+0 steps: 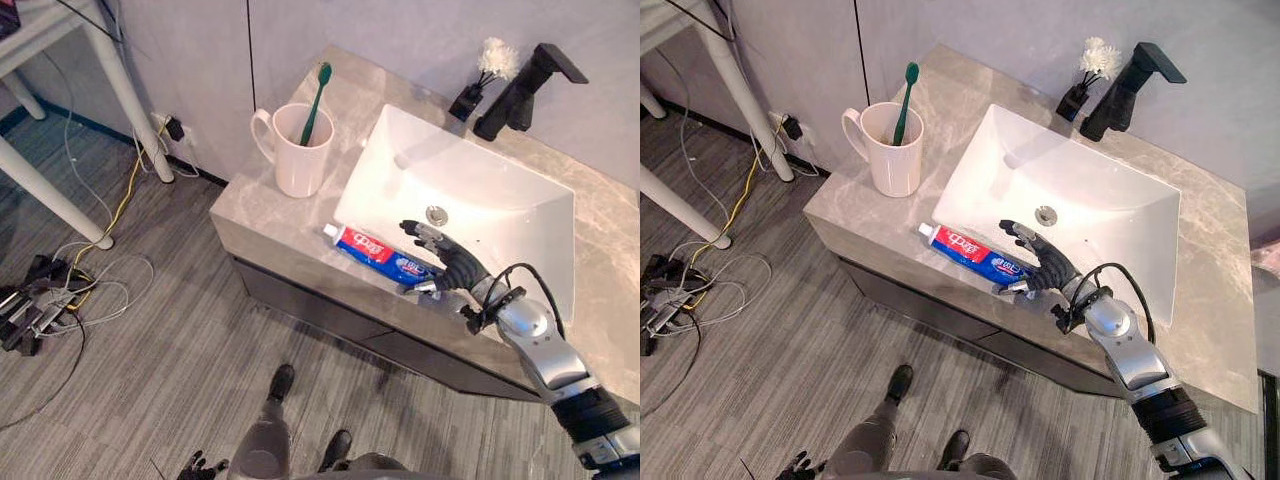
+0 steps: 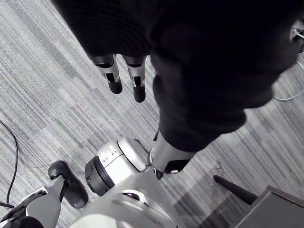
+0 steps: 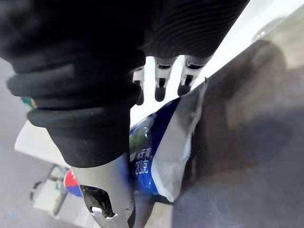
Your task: Organize washtable
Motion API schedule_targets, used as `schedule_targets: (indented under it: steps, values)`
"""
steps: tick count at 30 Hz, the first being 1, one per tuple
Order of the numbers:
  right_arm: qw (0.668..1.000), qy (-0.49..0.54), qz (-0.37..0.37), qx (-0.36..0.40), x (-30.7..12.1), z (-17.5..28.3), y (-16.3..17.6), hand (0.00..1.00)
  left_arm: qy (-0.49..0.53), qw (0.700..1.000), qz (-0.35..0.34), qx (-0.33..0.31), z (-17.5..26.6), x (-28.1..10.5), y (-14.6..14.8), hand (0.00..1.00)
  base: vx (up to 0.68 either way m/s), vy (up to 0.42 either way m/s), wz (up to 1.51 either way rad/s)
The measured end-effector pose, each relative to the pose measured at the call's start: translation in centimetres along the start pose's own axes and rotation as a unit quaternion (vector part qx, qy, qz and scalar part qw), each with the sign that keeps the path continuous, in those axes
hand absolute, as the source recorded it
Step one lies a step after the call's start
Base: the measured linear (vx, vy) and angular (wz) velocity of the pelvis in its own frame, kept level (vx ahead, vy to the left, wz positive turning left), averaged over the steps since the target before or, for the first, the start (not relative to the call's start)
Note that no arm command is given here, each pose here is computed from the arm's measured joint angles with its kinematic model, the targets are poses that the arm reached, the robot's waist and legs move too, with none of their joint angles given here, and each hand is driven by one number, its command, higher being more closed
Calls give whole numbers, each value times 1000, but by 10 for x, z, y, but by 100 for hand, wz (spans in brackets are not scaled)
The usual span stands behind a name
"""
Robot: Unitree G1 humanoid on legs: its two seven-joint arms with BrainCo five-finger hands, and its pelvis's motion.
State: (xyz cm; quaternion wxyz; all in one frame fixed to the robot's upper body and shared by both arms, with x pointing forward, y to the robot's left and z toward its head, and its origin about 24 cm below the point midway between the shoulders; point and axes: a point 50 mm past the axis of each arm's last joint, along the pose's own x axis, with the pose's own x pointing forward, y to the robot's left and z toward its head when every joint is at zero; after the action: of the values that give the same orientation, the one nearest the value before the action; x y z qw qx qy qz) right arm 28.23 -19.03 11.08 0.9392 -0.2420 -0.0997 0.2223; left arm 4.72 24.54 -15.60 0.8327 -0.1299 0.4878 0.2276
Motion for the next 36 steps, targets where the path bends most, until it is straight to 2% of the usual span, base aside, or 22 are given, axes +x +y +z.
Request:
schedule_targets:
  steps: [2, 3, 27, 30, 33, 35, 36]
  values:
    - [1000, -7, -1, -5, 3, 3, -2, 0, -2, 1000, 0, -1, 1, 0, 0, 0, 0, 0, 0]
    - [1000, -8, -3, -8, 4, 5, -3, 100, -2, 1000, 0, -4, 1, 0, 0, 0, 0, 0, 0]
    - [999, 2, -4, -49, 16, 10, -12, 100, -24, 1000, 0, -10, 12, 2, -4, 0, -11, 2, -1]
    - [998, 7, -26, -52, 11, 9, -22, 100, -80, 995, -7, -55, 34, 0, -17, 0, -13, 10, 0]
    - [994, 2, -96, -58, -1, 13, -50, 100, -211, 973, -50, -84, 79, -23, -31, 0, -48, 29, 7]
    - [981, -44, -175, -71, -13, 37, -75, 100, -336, 929, -104, -111, 124, -58, -49, 0, -33, 37, 3]
    - [977, -62, -192, -73, -15, 45, -79, 100, -365, 915, -120, -123, 136, -68, -54, 0, 0, 0, 0]
